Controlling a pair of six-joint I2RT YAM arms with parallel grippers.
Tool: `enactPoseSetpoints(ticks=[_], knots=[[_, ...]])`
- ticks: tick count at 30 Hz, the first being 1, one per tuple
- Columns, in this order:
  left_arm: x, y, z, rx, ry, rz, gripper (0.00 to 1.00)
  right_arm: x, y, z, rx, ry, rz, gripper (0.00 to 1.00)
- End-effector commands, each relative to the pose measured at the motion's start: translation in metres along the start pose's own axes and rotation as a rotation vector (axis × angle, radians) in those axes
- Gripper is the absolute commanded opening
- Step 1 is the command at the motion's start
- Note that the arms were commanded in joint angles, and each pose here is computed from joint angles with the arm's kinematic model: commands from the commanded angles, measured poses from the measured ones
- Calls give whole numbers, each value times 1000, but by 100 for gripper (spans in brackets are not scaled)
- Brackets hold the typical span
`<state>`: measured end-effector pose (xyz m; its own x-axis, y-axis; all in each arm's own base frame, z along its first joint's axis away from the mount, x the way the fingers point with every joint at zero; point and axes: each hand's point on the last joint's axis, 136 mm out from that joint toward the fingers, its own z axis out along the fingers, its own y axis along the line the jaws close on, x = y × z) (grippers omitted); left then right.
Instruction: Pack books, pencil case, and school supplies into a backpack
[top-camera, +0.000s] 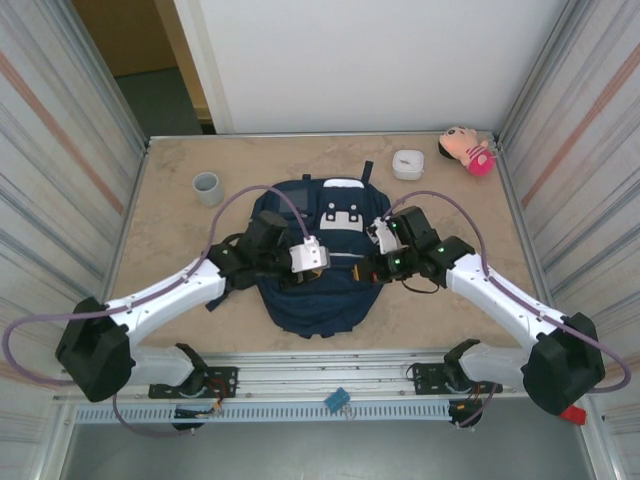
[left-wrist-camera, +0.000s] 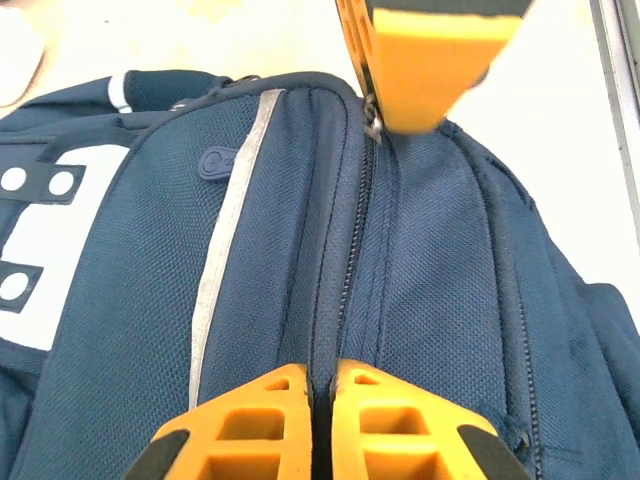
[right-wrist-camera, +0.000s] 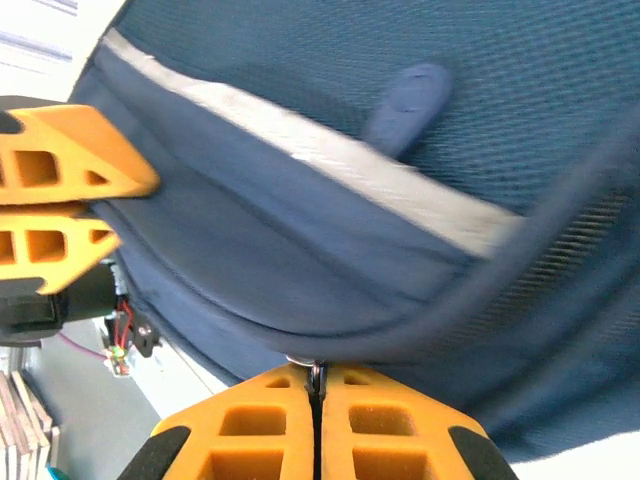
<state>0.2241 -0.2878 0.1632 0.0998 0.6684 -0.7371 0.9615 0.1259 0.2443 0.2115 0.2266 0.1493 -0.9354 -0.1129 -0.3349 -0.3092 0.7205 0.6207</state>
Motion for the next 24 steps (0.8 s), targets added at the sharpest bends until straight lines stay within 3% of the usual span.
enactPoseSetpoints(ticks=[1, 7, 9, 13, 17, 20, 22, 24], knots=[[12, -7, -14, 4, 16, 25, 14, 6, -18, -6, 56, 16, 6, 0], [-26, -1, -11, -26, -70, -47, 63, -3, 20, -8, -29, 1, -93, 0], [-41, -5, -4, -21, -90, -35, 67, -2, 23, -6, -33, 11, -101, 0], [-54, -14, 18, 34, -86, -13, 68, -1, 26, -4, -39, 20, -109, 0], [-46, -17, 41, 41, -6, 8, 56, -2, 30, -7, -52, 11, -117, 0], [-40, -12, 51, 4, 37, 21, 37, -3, 30, -10, -66, 5, -109, 0], [-37, -11, 52, -7, 48, 28, 15, -5, 23, -12, -59, -2, -84, 0], [-37, -13, 48, -5, 41, 47, 5, -8, 8, -14, -16, -16, -39, 0]])
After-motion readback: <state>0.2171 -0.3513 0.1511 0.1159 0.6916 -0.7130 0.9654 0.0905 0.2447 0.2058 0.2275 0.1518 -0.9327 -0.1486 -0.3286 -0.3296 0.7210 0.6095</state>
